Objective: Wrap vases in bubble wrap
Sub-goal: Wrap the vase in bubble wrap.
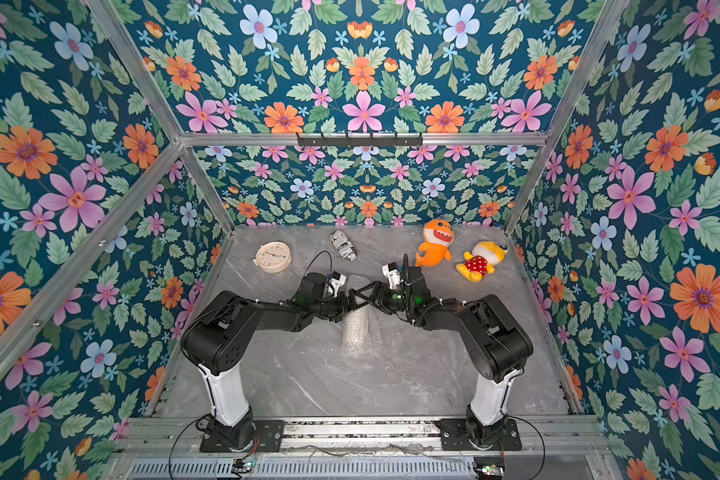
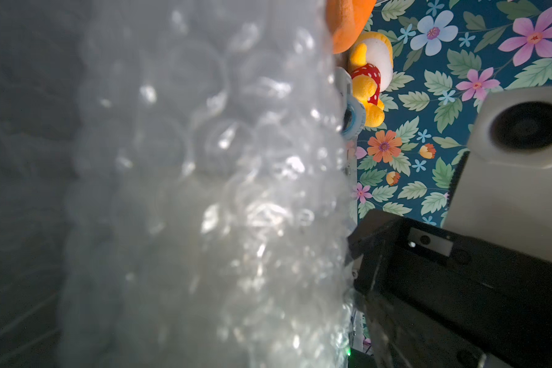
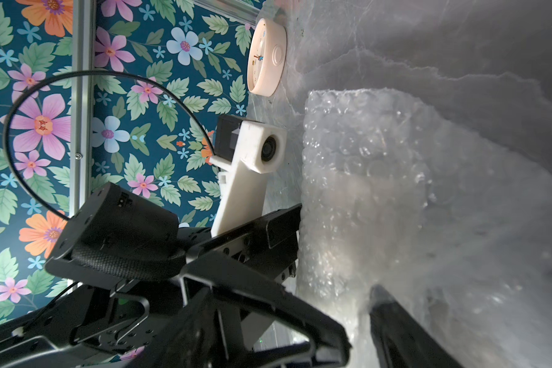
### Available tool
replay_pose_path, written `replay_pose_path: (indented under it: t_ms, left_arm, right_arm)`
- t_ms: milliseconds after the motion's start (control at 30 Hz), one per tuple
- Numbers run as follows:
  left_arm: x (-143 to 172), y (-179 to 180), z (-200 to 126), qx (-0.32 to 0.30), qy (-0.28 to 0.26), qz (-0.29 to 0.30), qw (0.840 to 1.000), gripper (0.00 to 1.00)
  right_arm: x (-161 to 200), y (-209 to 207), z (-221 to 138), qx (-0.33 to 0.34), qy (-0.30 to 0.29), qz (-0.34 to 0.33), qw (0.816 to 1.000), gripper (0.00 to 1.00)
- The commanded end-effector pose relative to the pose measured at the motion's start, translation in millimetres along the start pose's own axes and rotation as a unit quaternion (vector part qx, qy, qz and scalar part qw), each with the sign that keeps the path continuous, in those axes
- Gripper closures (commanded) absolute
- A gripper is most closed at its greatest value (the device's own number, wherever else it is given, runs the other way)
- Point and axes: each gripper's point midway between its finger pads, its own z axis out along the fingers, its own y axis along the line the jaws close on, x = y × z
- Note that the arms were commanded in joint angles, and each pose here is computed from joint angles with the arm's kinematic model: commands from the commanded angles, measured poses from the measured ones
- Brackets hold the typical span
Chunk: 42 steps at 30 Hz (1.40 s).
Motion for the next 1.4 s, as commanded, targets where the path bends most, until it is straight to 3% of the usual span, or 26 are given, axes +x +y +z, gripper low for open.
replay_pose_path:
  t_ms: [0, 367, 667, 800, 933, 1133, 1367]
  left_arm:
    - [31, -30, 8, 0.059, 0.062, 0.086, 0.993, 0.00]
    - [45, -18, 19, 0.043, 0.084, 0.086, 0.992, 0.00]
    - [51, -20, 16, 0.070, 0.082, 0.085, 0.991, 0.10]
    - [53, -29, 14, 0.101, 0.080, 0.087, 0.988, 0.01]
    - [56, -22, 17, 0.094, 0.088, 0.087, 0.988, 0.01]
    - [61, -4, 22, 0.061, 0.099, 0.086, 0.990, 0.19]
    - [64, 5, 24, 0.045, 0.104, 0.084, 0.990, 0.27]
  right_arm:
    - [21, 4, 11, 0.002, 0.035, -0.010, 0.999, 0.23]
    - [22, 18, 20, -0.055, 0.041, 0.010, 0.998, 0.23]
    - [28, 11, 22, -0.083, 0.039, 0.028, 0.995, 0.23]
    - [27, 12, 22, -0.094, 0.036, 0.030, 0.994, 0.21]
    - [24, 17, 23, -0.109, 0.033, 0.027, 0.993, 0.15]
    - [23, 18, 26, -0.115, 0.033, 0.034, 0.992, 0.14]
    - [22, 17, 26, -0.109, 0.032, 0.036, 0.993, 0.14]
